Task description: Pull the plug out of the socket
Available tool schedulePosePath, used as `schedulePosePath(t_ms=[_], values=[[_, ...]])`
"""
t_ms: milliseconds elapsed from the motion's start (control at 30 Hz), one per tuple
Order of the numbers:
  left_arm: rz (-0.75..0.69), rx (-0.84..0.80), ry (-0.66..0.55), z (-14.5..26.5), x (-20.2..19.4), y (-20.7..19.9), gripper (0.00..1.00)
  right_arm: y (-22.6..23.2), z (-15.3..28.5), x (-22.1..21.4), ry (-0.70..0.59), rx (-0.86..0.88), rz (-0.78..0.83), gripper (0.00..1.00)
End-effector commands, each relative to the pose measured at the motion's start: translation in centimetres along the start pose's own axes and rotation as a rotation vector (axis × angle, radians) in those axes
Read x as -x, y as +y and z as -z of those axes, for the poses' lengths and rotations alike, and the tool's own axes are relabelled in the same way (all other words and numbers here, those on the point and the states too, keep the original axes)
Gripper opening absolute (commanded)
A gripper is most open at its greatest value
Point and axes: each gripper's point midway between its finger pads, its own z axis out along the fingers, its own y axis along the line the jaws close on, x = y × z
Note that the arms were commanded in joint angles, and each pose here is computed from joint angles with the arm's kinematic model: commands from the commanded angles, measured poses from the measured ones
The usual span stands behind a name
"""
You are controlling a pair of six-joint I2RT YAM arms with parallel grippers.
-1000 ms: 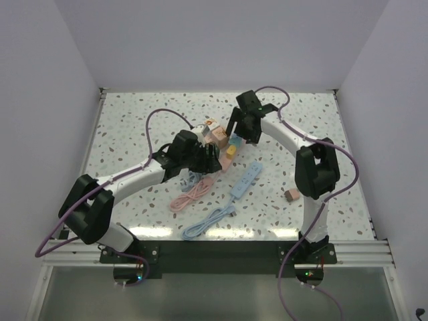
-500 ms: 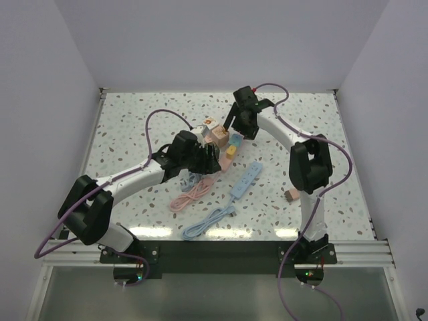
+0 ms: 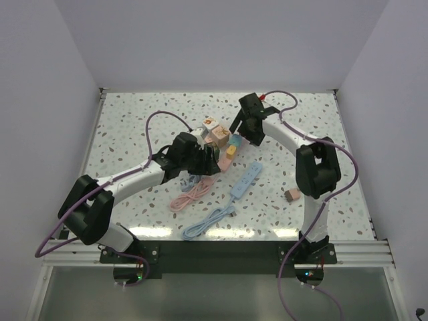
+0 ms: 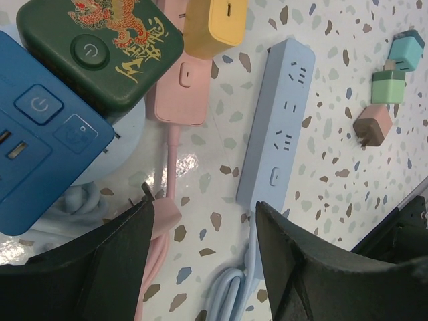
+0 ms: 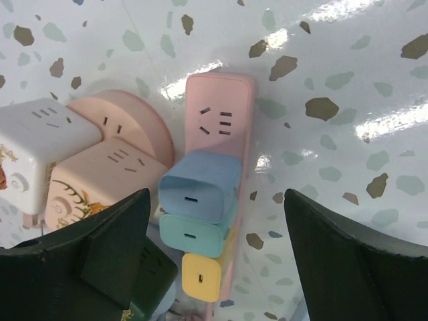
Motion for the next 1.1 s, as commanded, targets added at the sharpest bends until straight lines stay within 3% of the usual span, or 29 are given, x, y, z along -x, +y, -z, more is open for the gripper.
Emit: schedulePosePath(t_ms=[0, 400, 567, 800, 833, 1067], values=[[0.007, -0.008, -0.021, 0.4, 0.4, -0.2, 0.67, -0.9, 0.6, 2.1, -0.056, -0.022, -0.059, 0.85], [0.013, -0.01, -0.013, 0.2, -0.2, 0.1, 0.66, 0.2, -2.6, -0.4, 0.083, -0.01, 0.023, 0.86], [0.021, -0.023, -0.013, 0.0, -0.2, -0.1, 0.66, 0.4, -3.0, -2.1, 0.125, 0.005, 0.043, 0.81], [0.021, -0.054, 0.001, -0.8, -0.3, -0.6, 0.66, -0.5, -2.3, -3.8, 0.172, 0.013, 0.055, 0.52], [0.017, -0.061, -0.003, -0.9, -0.1, -0.9, 0.66, -0.7, -2.0, -3.9, 0.171, 0.009, 0.058, 0.42], [-0.057, -0.063, 0.032, -2.8, 0.4, -1.6, 0.76, -3.7, -0.6, -6.2, 0.245, 0.076, 0.073, 0.01]])
